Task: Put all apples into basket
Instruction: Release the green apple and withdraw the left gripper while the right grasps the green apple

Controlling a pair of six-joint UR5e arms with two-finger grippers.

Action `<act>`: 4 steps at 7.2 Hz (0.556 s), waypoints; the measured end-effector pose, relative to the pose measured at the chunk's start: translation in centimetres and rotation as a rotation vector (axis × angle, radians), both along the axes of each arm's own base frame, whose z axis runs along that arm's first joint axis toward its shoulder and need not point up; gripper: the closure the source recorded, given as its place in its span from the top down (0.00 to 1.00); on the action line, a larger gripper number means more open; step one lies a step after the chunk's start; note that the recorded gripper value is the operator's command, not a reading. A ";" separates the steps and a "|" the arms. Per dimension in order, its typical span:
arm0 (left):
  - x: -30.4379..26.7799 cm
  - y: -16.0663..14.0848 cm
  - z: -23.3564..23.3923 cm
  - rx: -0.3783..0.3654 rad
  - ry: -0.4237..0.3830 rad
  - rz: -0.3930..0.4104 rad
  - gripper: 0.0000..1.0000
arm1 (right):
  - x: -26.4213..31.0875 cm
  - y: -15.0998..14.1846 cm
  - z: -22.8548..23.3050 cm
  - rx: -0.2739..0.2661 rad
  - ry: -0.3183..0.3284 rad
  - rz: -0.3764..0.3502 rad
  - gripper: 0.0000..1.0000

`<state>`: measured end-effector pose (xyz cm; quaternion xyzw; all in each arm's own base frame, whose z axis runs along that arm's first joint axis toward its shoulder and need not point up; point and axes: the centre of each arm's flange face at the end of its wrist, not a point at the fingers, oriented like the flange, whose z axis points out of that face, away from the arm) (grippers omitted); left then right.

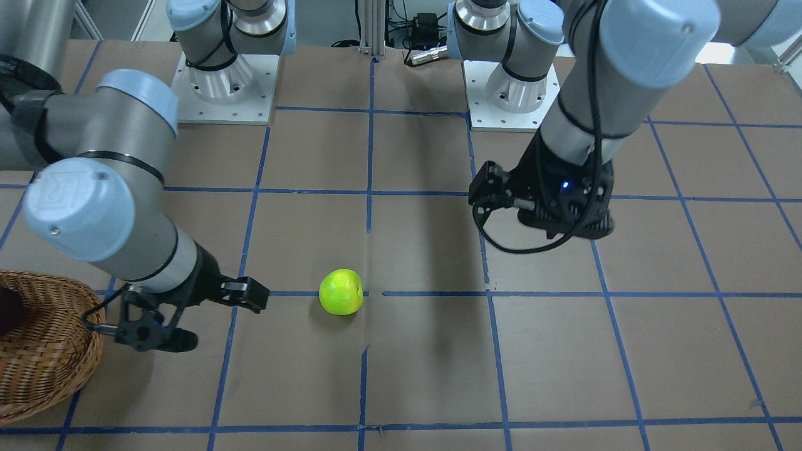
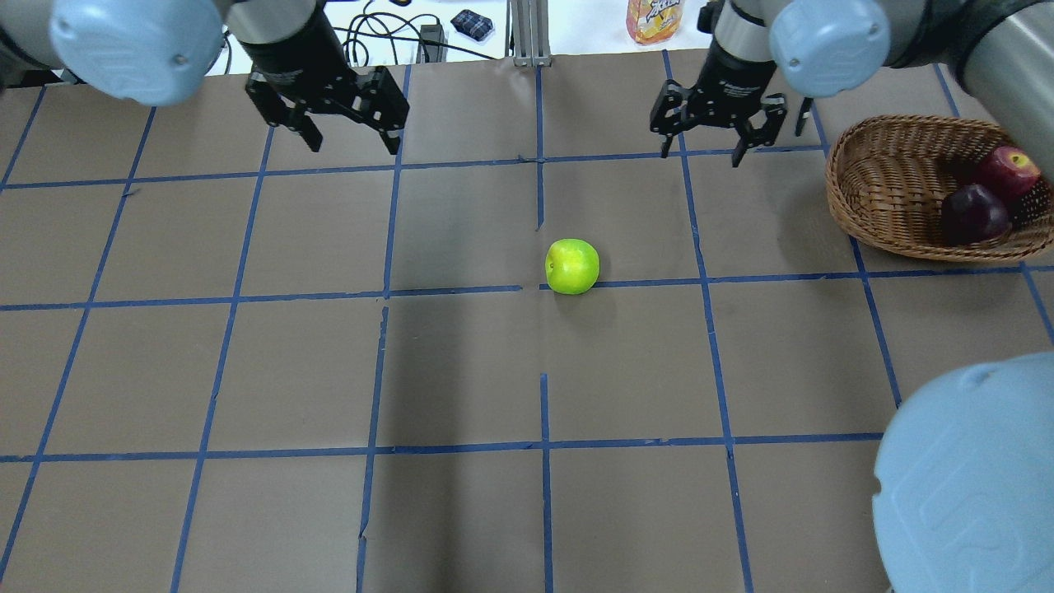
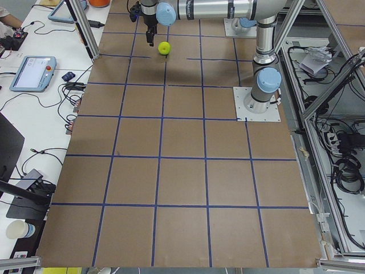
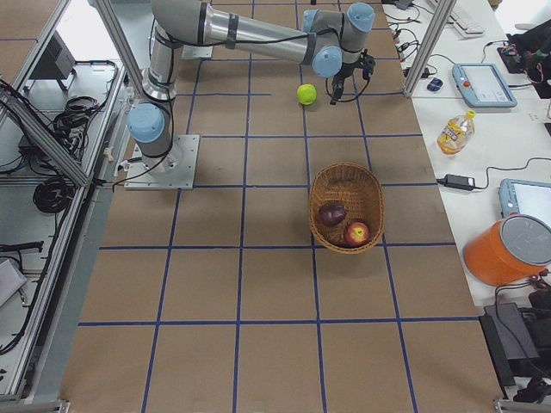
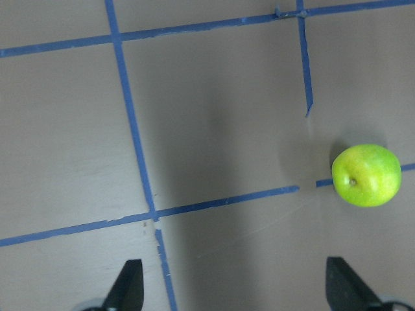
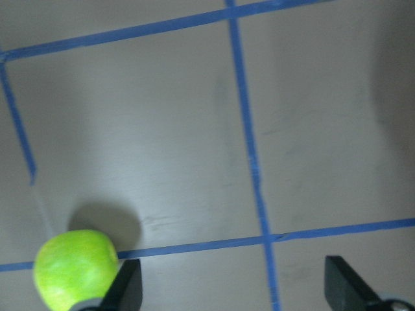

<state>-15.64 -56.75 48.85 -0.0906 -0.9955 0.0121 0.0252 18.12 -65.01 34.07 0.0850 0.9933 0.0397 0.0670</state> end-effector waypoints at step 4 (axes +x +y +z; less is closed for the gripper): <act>2.5 4.6 1.5 0.019 -0.043 0.032 1.00 | 9.7 0.4 -7.2 0.014 -0.061 0.086 1.00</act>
